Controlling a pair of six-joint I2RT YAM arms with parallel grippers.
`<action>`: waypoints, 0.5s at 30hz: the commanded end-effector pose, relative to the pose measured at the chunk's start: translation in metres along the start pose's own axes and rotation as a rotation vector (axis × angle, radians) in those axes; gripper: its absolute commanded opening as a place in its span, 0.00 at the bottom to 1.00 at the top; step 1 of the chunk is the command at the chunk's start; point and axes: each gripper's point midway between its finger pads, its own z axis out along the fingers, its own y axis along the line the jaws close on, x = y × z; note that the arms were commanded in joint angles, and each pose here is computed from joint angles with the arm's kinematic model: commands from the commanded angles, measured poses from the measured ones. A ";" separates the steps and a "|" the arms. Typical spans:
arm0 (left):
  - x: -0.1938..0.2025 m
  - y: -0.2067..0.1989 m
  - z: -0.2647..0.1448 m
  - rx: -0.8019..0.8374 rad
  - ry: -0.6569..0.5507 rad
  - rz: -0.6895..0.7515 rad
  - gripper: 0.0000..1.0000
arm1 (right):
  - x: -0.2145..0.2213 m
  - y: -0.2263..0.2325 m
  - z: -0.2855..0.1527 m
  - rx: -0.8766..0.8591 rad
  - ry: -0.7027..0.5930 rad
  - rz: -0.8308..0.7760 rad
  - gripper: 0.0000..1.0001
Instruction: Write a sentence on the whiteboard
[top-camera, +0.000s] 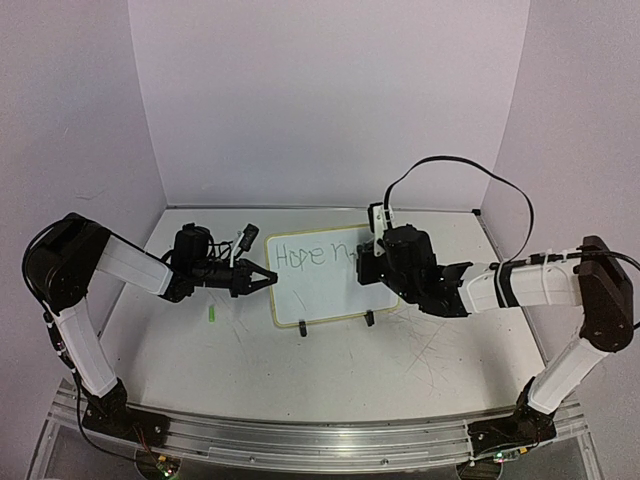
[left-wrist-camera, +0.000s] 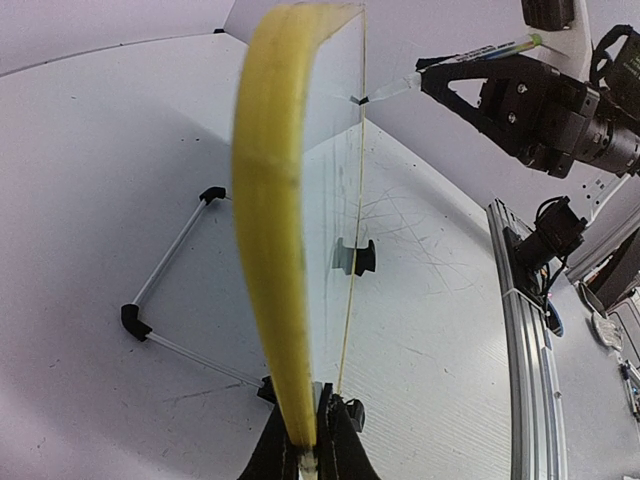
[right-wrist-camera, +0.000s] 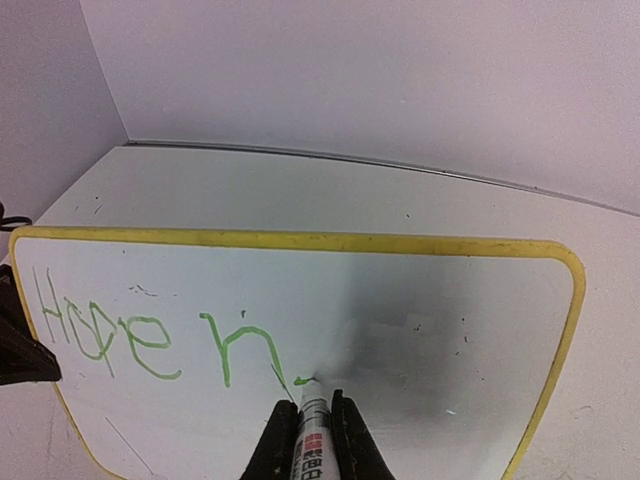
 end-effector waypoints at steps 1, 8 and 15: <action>-0.004 0.023 -0.005 -0.131 -0.007 0.056 0.00 | -0.027 -0.018 -0.005 0.081 -0.077 0.028 0.00; -0.004 0.023 -0.005 -0.132 -0.005 0.055 0.00 | -0.038 -0.016 -0.002 0.080 -0.100 0.021 0.00; -0.004 0.023 -0.005 -0.132 -0.005 0.055 0.00 | -0.044 -0.012 0.000 0.067 -0.113 0.018 0.00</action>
